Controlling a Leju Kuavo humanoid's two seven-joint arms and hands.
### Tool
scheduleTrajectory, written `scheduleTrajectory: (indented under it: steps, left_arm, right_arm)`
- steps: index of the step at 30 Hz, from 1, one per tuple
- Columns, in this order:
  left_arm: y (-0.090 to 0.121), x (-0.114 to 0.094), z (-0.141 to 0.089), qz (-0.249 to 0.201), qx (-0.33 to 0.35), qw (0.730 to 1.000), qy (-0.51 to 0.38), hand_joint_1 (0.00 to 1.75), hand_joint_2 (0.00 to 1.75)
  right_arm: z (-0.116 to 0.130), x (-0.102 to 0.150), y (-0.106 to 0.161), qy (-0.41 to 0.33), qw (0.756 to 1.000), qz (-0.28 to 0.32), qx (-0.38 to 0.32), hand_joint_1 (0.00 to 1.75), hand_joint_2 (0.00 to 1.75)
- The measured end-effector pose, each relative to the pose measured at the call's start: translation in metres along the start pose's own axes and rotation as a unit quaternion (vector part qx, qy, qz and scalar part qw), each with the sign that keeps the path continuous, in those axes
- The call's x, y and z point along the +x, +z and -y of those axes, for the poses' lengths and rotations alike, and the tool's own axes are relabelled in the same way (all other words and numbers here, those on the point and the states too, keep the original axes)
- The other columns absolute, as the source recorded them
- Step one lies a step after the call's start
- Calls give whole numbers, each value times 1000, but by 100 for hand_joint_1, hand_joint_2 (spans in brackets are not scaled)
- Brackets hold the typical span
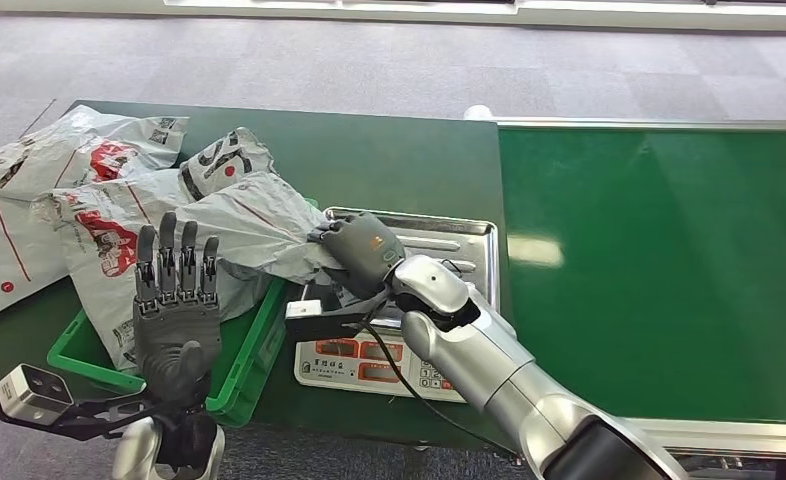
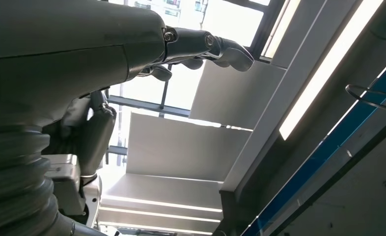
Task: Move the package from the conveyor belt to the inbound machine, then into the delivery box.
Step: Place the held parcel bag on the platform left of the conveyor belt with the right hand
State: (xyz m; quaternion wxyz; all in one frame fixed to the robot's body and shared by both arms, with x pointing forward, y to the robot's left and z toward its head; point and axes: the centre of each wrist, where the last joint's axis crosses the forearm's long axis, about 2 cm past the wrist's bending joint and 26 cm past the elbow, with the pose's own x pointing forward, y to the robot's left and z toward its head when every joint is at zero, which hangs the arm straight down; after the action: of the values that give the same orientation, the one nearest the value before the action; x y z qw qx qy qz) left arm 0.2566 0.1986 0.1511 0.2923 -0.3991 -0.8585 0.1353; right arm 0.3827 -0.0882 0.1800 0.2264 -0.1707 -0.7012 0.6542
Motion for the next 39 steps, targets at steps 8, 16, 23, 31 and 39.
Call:
scheduleTrajectory:
  steps: [8, 16, 23, 31, 39]
  left_arm:
    - [0, 0, -1, -4, 10, 1000, -7, 0, 175]
    - [3, 1, -1, -3, 18, 1000, -14, 0, 175]
    - [10, 4, 0, -3, 21, 1000, -21, 0, 175]
    - [13, 5, -1, -17, 20, 998, -55, 0, 175]
    - [1, 8, -4, -23, 5, 992, -121, 0, 175]
  right_arm:
    - [-5, 13, -7, 9, 1000, -26, -1, 0, 0]
    - [24, 13, -10, 16, 995, -47, -91, 0, 0]
    - [59, 8, 1, -11, 984, -35, -174, 0, 0]
    - [100, -2, 42, -192, 926, 76, -315, 0, 0]
    - [119, -7, 82, -201, 894, 91, -391, 0, 0]
